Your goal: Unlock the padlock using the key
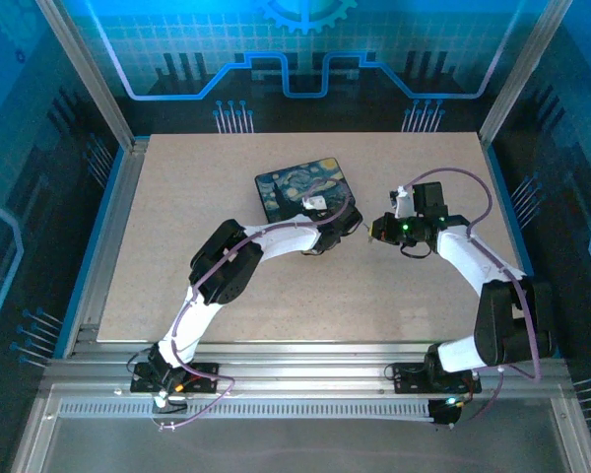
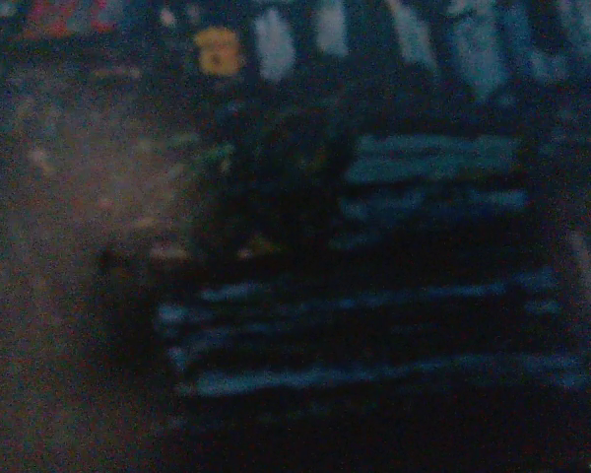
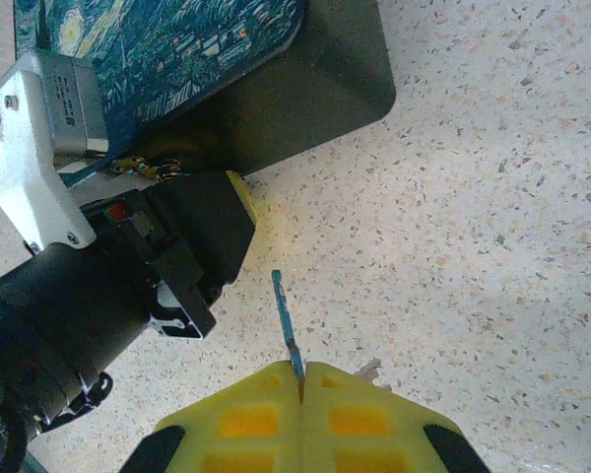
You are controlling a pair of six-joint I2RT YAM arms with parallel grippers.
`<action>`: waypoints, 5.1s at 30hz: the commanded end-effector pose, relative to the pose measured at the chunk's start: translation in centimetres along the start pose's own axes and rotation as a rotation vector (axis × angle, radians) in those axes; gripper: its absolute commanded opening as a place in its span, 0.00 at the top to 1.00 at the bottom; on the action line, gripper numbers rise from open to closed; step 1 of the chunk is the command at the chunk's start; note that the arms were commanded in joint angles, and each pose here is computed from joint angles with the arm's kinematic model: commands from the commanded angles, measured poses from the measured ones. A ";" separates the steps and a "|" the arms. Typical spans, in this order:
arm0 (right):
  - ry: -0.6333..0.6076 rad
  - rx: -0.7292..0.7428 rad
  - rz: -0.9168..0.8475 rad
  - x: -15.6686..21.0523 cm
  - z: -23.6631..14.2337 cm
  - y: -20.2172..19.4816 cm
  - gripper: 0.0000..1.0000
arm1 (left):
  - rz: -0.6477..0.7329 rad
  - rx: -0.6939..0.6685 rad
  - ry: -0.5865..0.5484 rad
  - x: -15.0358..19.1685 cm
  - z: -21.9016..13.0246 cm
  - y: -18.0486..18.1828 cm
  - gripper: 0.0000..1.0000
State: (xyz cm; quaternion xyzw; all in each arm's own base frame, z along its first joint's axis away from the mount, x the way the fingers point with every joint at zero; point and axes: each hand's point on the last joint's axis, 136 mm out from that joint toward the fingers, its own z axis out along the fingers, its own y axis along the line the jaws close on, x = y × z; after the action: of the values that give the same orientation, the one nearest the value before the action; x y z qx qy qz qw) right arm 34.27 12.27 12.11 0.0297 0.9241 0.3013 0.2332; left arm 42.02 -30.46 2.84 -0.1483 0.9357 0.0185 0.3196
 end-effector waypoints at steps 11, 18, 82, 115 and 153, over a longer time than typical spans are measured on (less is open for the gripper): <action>-0.012 -0.016 -0.044 -0.2 -1.1 1.0 1.00 | 0.088 -0.015 0.033 -0.6 -3.3 1.9 0.97; 0.000 -0.047 -0.071 0.3 -1.5 2.3 1.00 | 0.177 0.031 0.189 0.7 -8.8 4.5 0.99; 0.014 -0.115 -0.114 5.3 -4.6 4.7 1.00 | -0.060 0.104 0.924 3.3 -24.5 9.1 0.59; 0.079 -0.007 -0.192 6.8 -6.4 6.4 1.00 | 0.412 0.435 0.103 -11.6 -16.7 12.5 0.19; 0.056 0.041 -0.197 7.2 -7.3 5.5 1.00 | 0.165 0.763 0.499 -1.4 -21.7 13.8 0.21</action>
State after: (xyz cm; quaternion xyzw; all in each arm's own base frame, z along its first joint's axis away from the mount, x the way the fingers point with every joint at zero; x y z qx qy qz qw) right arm 24.50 14.15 16.91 -0.0558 0.9358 0.2615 0.2298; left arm 28.37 -18.98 19.86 0.0720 0.9392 -0.2981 0.1546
